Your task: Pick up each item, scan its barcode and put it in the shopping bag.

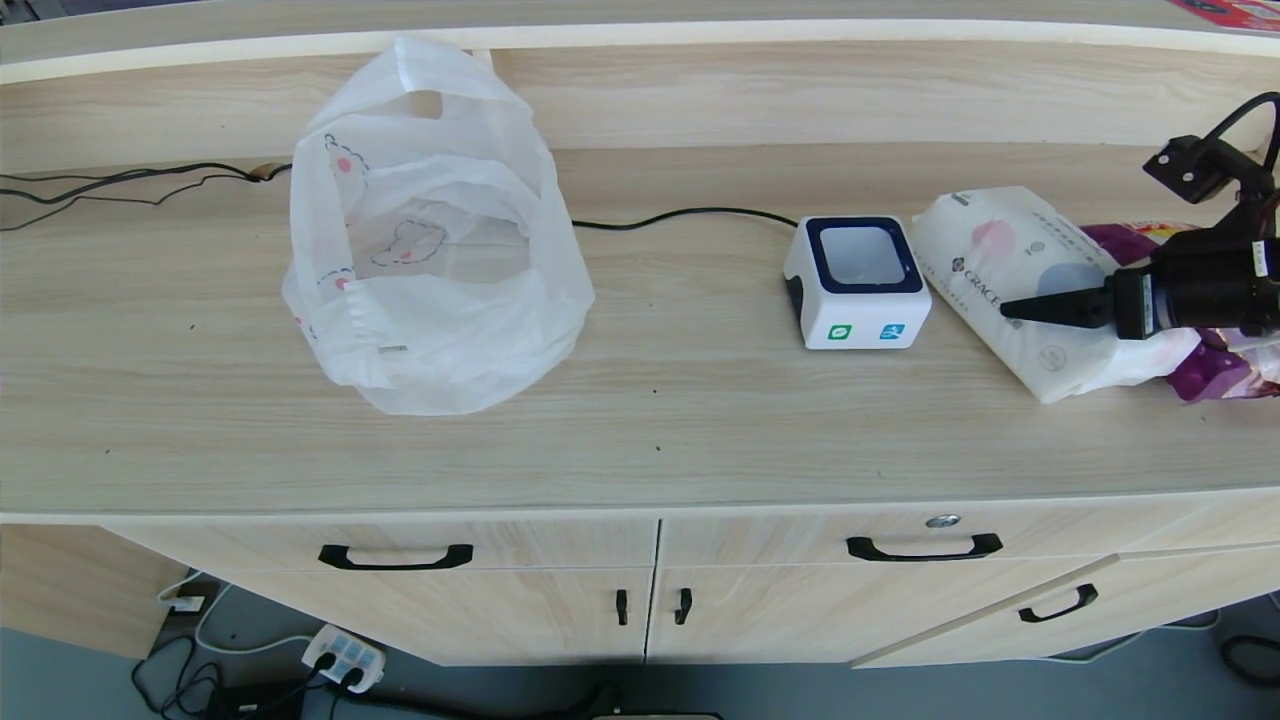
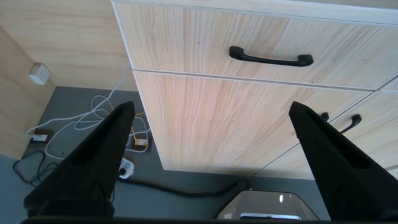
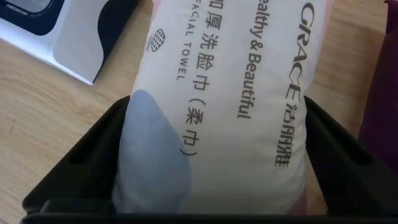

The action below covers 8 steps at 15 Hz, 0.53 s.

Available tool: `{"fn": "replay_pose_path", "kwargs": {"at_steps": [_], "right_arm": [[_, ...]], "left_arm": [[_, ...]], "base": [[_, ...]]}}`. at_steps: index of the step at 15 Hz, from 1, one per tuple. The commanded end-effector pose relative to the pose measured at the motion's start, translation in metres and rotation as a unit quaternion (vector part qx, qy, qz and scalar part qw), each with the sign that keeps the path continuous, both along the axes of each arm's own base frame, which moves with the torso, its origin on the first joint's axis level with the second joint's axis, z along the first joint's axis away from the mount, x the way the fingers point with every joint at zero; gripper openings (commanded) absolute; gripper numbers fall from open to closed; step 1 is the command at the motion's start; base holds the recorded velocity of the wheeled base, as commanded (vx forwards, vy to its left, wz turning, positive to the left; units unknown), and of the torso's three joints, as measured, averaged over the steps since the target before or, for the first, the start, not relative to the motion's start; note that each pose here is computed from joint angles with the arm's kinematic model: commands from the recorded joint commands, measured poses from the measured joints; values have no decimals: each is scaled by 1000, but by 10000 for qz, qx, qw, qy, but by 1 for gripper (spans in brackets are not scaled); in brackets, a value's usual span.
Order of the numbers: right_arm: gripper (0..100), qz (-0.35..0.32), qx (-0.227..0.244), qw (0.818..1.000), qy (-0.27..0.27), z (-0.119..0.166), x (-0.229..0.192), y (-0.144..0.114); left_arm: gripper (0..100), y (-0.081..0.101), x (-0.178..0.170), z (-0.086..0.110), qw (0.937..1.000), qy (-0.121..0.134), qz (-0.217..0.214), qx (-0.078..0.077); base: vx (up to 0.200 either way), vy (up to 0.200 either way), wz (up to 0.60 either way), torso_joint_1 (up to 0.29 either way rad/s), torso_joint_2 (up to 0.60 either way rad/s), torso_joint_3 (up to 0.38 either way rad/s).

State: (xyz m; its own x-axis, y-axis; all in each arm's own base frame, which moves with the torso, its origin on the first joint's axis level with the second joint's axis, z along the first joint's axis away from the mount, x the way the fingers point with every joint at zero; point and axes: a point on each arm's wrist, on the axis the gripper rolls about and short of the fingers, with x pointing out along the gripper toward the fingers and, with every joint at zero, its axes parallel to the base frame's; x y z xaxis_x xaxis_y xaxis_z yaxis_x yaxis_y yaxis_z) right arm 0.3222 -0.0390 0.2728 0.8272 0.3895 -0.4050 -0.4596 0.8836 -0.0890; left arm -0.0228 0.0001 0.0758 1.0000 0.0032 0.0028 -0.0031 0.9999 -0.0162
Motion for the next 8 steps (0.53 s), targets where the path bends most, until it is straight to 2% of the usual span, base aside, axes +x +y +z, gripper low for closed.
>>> {"fn": "replay_pose_path", "kwargs": {"at_steps": [1, 8], "right_arm": [[0, -24, -5, 10000, -51, 4, -5, 0], [0, -244, 196, 9988, -368, 31, -34, 1]], "left_arm": [[100, 0, 0, 0, 10000, -2, -1, -4], [100, 0, 0, 0, 10000, -1, -1, 4]], "base": [[0, 0, 0, 0, 0, 0], [0, 0, 0, 0, 0, 0]]}}
